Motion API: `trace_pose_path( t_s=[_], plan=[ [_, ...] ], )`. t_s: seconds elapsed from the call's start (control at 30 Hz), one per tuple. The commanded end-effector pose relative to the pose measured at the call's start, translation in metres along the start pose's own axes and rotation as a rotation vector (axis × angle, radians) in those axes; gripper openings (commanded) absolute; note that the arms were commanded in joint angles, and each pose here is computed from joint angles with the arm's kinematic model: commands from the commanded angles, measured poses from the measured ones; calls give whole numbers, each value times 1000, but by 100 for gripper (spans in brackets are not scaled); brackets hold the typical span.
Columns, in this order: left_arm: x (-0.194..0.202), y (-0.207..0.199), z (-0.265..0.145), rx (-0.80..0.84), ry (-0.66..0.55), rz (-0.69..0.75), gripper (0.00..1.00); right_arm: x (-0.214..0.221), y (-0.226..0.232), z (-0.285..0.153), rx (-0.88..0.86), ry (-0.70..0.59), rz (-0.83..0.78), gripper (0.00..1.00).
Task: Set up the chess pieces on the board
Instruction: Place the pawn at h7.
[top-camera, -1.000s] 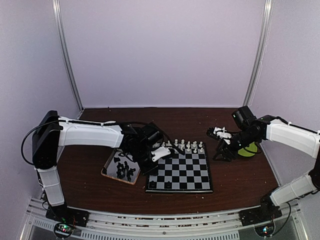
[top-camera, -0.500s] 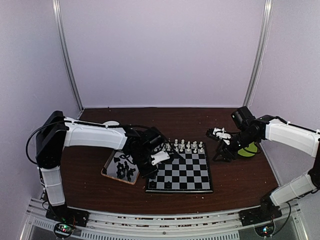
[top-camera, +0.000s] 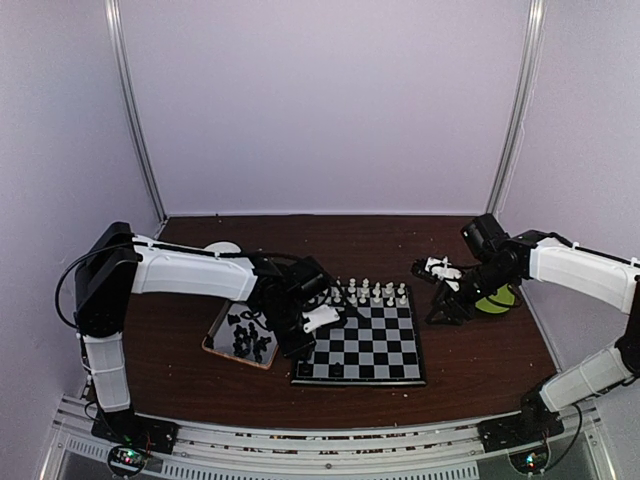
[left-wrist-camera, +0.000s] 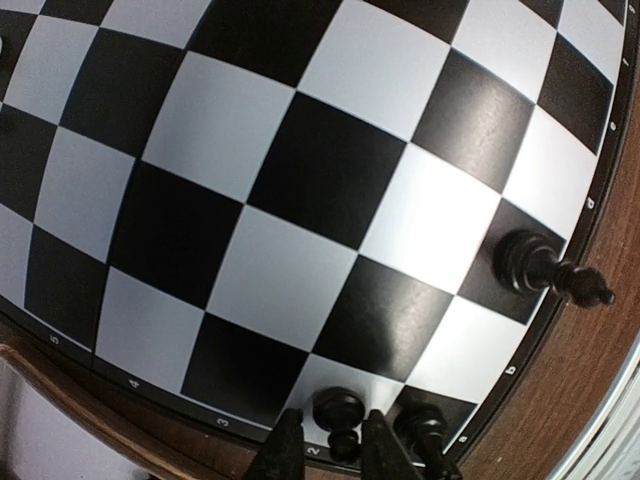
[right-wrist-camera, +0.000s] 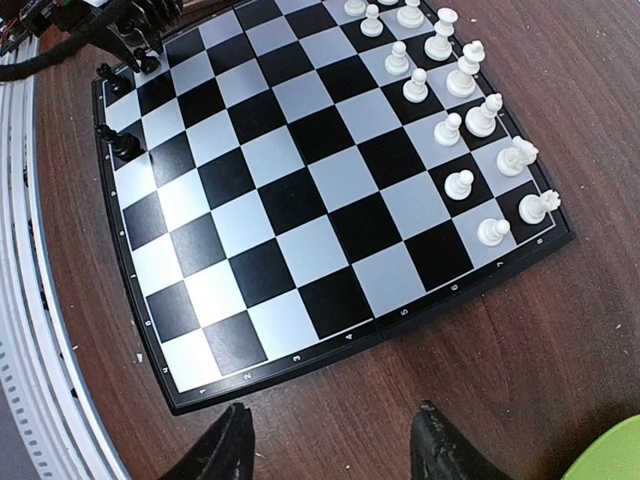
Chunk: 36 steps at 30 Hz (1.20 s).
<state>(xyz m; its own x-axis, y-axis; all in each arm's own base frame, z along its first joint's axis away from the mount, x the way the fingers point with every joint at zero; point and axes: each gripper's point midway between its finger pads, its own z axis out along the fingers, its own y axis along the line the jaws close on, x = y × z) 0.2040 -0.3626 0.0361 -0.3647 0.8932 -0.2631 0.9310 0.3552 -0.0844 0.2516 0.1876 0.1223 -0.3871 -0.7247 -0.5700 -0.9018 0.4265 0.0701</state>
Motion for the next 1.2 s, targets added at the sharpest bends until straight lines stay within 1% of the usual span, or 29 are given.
trace_pose_path(
  t_s=[0.0, 0.23, 0.43, 0.53, 0.63, 0.77, 0.87, 0.93, 1.1, 1.17],
  plan=[
    [-4, 1, 0, -15, 2, 14, 23, -6, -2, -3, 10, 3, -14, 53],
    [-12, 2, -19, -37, -44, 27, 25, -6, -2, -2, 10, 5, -16, 54],
    [-22, 4, -58, -77, -126, 74, 28, -8, 0, -3, -1, -3, -21, 54],
    [-23, 11, -84, -114, -141, 87, 28, -9, 0, -3, -1, -2, -22, 53],
    [-16, 32, -104, -180, -152, 34, 28, -9, 1, -4, -2, -3, -20, 54],
    [6, 74, -118, -280, -162, -123, 31, -9, 0, -6, 8, -7, -25, 54],
    [26, 98, -120, -328, -156, -251, 33, -9, 0, -6, 15, -9, -26, 53],
    [37, 105, -115, -337, -139, -293, 32, -10, 0, -6, 13, -11, -23, 54],
    [37, 91, -95, -245, -139, -210, 24, -7, 0, -5, 14, 0, -29, 53],
    [39, 85, -81, -195, -97, -168, 23, -7, -1, -4, 16, 4, -28, 53]
  ],
)
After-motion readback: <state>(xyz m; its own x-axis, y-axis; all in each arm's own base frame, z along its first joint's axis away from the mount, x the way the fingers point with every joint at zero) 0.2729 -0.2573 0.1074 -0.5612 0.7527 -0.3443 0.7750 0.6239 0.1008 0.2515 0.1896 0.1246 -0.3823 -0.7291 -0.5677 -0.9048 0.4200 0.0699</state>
